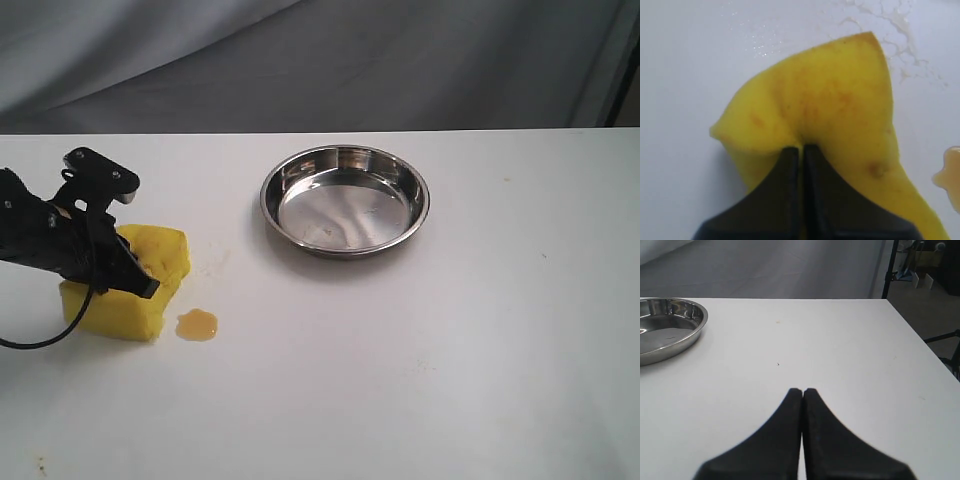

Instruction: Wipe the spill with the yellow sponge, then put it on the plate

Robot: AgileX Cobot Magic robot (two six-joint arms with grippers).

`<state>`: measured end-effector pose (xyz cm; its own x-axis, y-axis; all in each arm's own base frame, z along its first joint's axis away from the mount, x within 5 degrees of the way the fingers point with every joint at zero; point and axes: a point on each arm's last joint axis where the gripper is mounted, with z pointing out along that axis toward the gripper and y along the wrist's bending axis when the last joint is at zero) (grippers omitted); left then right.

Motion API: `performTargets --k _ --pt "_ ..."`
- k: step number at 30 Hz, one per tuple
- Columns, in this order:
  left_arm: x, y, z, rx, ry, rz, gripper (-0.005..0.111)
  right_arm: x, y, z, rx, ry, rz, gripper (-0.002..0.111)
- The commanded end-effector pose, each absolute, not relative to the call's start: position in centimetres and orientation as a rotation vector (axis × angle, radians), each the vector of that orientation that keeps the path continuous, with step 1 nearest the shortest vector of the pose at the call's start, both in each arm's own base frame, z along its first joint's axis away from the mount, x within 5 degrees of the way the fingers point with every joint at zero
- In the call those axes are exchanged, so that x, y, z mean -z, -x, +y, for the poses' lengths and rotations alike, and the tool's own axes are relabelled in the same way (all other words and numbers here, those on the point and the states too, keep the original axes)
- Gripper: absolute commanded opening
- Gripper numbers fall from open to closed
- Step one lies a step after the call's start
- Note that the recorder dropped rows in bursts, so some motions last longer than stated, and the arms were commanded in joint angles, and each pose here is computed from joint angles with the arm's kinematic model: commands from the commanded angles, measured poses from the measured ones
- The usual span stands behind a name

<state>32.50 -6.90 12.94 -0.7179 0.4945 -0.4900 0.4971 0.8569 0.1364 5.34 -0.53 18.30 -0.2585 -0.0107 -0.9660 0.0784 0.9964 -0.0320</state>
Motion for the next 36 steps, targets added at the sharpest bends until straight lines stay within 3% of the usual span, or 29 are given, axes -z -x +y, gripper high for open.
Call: performTargets --k 1,25,36 --pt "-10.9 -31.5 -7.7 0.055 -0.778 2.604 0.000 -18.2 -5.3 -0.5 0.088 -0.041 1.826 0.000" --pt "-9.9 -27.4 -14.6 0.136 -1.142 2.561 0.000 -18.2 -5.3 -0.5 0.087 -0.042 1.826 0.000" --pt "-9.9 -27.1 -15.3 0.160 -1.139 2.564 0.000 -18.2 -5.3 -0.5 0.087 -0.042 1.826 0.000"
